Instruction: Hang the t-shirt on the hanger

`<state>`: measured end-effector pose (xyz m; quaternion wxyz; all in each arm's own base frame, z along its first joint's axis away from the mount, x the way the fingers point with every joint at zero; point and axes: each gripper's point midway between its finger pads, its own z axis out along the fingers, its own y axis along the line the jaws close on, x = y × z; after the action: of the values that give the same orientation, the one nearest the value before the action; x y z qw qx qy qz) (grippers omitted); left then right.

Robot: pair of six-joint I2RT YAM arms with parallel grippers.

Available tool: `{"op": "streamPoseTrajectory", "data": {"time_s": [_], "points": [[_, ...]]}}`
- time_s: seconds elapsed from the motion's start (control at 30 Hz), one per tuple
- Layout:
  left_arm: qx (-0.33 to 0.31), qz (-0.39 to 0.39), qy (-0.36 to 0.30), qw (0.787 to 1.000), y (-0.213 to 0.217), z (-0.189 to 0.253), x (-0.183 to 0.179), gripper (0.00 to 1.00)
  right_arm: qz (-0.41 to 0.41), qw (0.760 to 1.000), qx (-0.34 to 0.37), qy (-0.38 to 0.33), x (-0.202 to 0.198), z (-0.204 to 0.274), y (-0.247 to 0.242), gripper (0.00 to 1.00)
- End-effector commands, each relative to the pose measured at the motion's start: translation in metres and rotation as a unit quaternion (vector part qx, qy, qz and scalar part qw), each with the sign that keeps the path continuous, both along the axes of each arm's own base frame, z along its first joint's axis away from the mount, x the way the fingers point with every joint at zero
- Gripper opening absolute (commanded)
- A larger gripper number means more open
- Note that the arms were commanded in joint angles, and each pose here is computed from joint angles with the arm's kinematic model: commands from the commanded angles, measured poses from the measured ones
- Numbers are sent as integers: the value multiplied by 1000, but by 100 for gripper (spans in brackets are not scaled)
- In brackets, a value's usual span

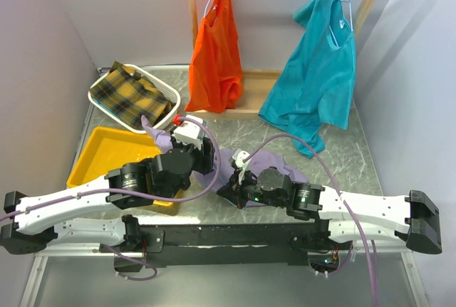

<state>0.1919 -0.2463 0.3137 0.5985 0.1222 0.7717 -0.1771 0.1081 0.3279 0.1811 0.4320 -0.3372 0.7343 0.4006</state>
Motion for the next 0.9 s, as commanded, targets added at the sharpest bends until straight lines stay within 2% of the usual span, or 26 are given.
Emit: {"op": "streamPoseTrajectory", "data": {"time_s": [0.0,0.07,0.17,0.33,0.37,0.43,0.47,0.53,0.57,0.63,0.67,0.73,0.77,0.87], "points": [[-5,45,-27,999,8,13,11,58,3,997,71,-37,2,48,11,0],[-4,58,-26,998,10,10,13,58,4,997,72,-38,1,48,10,0],[-17,37,-29,999,6,10,10,56,5,997,72,-37,0,48,9,0],[-34,2,-36,999,-1,8,9,46,10,997,66,-34,0,43,12,0],[-29,6,-37,999,0,6,10,34,11,997,66,-33,-1,43,13,0],[-22,20,-39,999,4,0,13,21,5,998,61,-31,1,40,13,0],[-20,23,-39,999,5,-1,14,10,1,998,63,-26,2,40,12,0],[-17,23,-40,999,6,-5,14,1,-10,998,57,-20,4,35,10,0],[-15,21,-40,999,6,-8,14,1,-14,998,58,-12,4,35,9,1],[-15,23,-43,999,7,-10,14,1,-19,998,58,-5,3,35,7,7],[-16,23,-44,999,7,-12,14,1,-28,998,61,2,5,35,5,19],[-14,28,-47,998,9,-13,15,1,-47,997,55,14,7,35,0,34],[-10,29,-46,998,9,-16,15,1,-57,996,63,24,8,40,-2,47],[5,37,-43,998,11,-22,17,1,-95,992,71,43,14,51,-12,67]]}}
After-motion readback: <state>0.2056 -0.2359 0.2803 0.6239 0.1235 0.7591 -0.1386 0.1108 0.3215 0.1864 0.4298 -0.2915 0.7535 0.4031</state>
